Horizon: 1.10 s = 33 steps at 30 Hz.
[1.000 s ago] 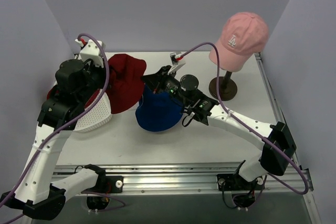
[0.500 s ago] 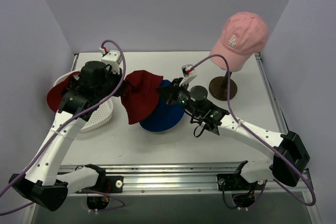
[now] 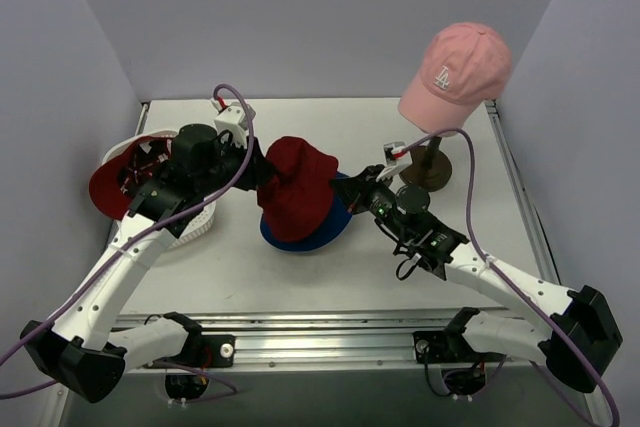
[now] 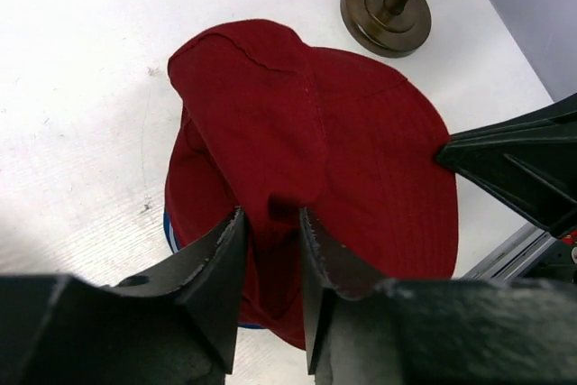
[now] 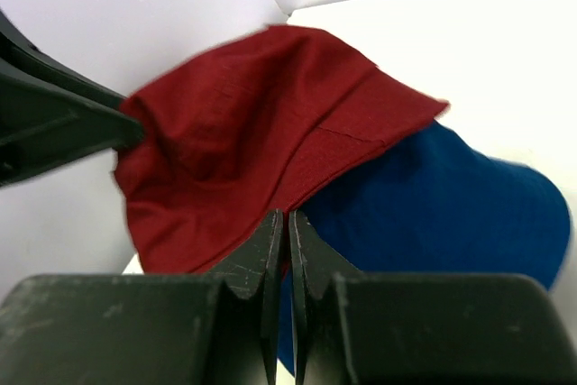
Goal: Stack the hats
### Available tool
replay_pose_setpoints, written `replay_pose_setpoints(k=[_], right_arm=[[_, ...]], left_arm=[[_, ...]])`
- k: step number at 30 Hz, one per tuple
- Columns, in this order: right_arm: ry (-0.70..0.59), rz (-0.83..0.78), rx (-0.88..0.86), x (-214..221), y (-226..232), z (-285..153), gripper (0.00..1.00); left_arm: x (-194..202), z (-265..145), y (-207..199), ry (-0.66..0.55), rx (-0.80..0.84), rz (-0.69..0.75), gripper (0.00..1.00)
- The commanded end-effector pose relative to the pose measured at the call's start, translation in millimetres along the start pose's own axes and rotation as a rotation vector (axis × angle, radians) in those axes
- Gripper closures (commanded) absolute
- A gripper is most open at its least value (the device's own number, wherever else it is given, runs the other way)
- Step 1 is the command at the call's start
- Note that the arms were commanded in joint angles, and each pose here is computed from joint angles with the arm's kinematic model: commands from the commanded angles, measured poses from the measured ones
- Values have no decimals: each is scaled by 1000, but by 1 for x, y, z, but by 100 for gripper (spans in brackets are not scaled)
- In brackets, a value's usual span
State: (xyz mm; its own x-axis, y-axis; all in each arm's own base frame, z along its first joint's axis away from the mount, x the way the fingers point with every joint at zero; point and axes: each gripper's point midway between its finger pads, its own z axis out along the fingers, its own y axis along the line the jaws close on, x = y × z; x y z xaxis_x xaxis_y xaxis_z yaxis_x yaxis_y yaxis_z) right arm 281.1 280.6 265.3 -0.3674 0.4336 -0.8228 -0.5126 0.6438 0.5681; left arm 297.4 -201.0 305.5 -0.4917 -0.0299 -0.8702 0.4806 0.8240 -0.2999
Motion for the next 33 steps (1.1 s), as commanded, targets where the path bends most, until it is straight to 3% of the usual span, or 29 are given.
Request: replay_pose_setpoints(k=[1, 3, 5, 10, 22, 33], right_arm=[[-70, 35, -14, -12, -3, -10, 100], [-61, 39, -3, -2, -11, -13, 100], [-56, 41, 13, 2, -19, -15, 100], [-52, 72, 71, 13, -45, -26, 100], [-25, 123, 168, 26, -90, -12, 100], [21, 167, 168, 47, -113, 2, 100]], left_arm=[[-29, -6, -15, -117, 56, -1, 62], [-30, -6, -15, -125, 54, -8, 60], [-31, -6, -12, -132, 40, -22, 49], [-30, -4, 4, -155, -43, -69, 36], [-13, 35, 41, -45, -119, -199, 35], [11, 45, 90, -31, -129, -343, 35]])
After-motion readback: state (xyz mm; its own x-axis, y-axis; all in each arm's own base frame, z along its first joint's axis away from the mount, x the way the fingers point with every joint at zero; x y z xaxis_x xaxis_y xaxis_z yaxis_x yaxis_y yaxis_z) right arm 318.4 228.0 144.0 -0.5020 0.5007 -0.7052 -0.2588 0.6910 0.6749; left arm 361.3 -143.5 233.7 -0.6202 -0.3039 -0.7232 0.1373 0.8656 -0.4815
